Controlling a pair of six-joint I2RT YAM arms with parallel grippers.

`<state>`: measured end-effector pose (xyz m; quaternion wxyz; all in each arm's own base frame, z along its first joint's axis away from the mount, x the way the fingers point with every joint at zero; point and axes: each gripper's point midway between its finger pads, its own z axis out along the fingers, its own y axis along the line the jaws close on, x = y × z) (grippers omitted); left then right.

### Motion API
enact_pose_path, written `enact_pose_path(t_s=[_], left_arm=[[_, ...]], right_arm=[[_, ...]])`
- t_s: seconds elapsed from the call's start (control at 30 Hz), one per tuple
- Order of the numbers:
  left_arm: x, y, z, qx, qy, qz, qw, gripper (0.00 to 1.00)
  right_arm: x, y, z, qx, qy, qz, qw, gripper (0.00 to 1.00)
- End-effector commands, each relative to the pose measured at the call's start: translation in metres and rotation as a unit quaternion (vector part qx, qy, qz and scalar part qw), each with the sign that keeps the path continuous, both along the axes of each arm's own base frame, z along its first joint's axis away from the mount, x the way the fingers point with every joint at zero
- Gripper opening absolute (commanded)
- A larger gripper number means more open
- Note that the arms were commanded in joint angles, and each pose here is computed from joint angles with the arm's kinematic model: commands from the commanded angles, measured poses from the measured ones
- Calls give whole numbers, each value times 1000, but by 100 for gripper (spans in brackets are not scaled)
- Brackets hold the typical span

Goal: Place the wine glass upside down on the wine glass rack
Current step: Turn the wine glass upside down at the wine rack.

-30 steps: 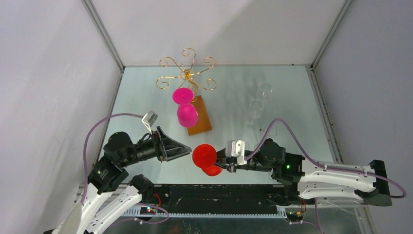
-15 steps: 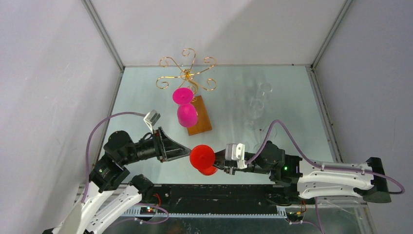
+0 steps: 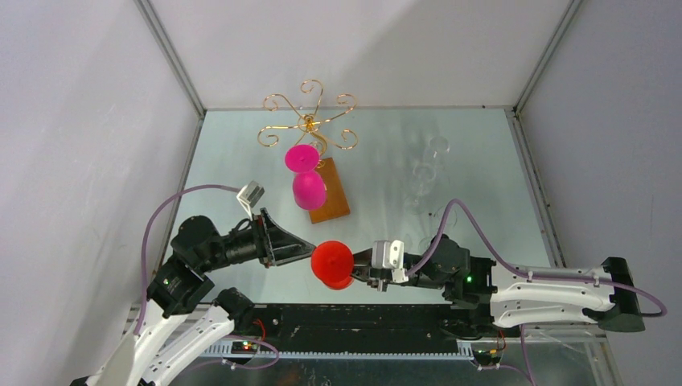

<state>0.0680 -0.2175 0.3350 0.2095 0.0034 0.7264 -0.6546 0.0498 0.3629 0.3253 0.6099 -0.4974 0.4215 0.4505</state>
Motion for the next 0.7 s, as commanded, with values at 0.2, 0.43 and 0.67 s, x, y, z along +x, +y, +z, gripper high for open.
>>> enact_pose_path(t_s=[0.2,0.43,0.67], left_arm=[[-6,4,33,-38,-38,-1,999,71],[-8,4,34,-37,-41,-5,998,71],[-12,5,29,-29,-38,-11,999,65]], right_arm=[[-12,-1,-2,-8,-14,18,1000,0],[-12,1,-4,-11,-18,15,1000,0],[-7,3,0,0,-14,-1,1000,0]])
